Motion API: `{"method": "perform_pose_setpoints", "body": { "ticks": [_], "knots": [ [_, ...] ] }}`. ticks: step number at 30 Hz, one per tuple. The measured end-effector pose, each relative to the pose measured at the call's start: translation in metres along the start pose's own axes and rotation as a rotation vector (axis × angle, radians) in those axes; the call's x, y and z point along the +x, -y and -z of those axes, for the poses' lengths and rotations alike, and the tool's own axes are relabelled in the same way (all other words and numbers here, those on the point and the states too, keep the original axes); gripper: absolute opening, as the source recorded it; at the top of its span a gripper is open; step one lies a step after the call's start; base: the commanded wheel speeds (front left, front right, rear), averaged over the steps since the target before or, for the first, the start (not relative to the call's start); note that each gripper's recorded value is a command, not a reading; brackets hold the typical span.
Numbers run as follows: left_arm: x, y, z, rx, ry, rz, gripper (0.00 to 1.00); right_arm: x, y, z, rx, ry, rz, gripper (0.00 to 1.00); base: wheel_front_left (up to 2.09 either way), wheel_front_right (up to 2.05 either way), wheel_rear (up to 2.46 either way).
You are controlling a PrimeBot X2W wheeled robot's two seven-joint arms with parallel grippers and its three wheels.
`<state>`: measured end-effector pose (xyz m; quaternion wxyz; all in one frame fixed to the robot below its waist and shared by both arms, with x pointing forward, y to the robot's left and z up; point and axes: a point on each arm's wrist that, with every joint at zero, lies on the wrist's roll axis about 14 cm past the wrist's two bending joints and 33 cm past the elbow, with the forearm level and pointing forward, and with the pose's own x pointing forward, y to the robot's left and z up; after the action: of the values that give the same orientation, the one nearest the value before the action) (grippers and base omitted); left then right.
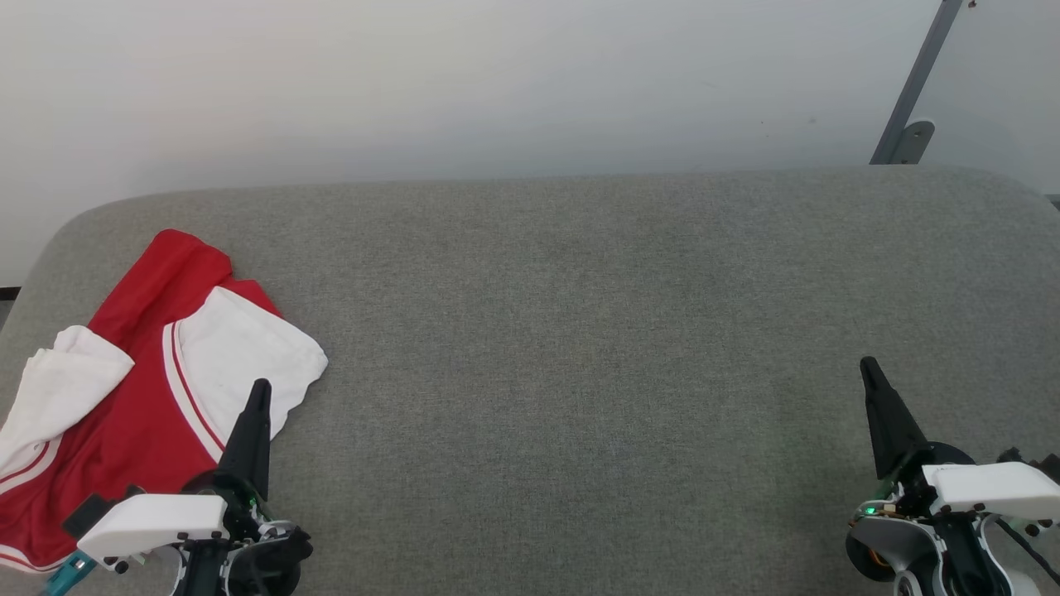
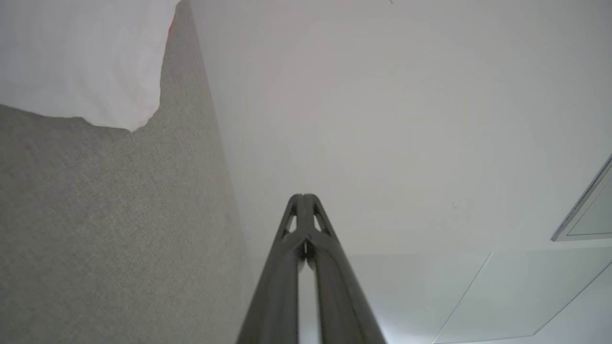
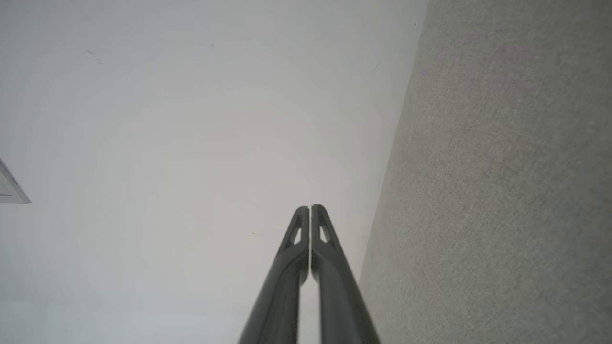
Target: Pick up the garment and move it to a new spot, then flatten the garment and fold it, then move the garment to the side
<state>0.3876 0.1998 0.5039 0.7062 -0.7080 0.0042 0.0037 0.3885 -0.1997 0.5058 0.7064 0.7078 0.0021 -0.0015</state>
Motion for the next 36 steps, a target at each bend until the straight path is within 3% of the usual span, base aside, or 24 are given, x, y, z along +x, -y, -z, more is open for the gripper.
{"method": "perform_pose_setpoints", "body": {
  "ticks": [18, 19, 24, 29, 36],
  "knots": [
    [0.0, 0.0, 0.0, 0.0, 0.0, 0.0, 0.0, 0.0, 0.0, 0.0, 0.0, 0.0, 0.0, 0.0, 0.0, 0.0, 0.0],
    [-0.001, -0.003, 0.0, -0.002, 0.0, -0.009, 1.0, -0.001, 0.003, 0.0, 0.001, 0.0, 0.008, 1.0, 0.0, 0.0, 0.0],
    [-0.014, -0.032, 0.003, -0.021, 0.004, -0.094, 1.0, -0.014, 0.032, 0.001, 0.012, 0.004, 0.094, 1.0, 0.0, 0.0, 0.0],
    [-0.014, -0.031, 0.0, -0.003, 0.019, -0.095, 1.0, -0.01, 0.027, -0.001, 0.008, 0.009, 0.082, 1.0, 0.0, 0.0, 0.0],
    [-0.008, -0.024, -0.006, 0.125, 0.029, -0.082, 1.0, -0.003, 0.019, -0.006, -0.107, 0.017, 0.066, 1.0, 0.0, 0.0, 0.0]
  ]
}}
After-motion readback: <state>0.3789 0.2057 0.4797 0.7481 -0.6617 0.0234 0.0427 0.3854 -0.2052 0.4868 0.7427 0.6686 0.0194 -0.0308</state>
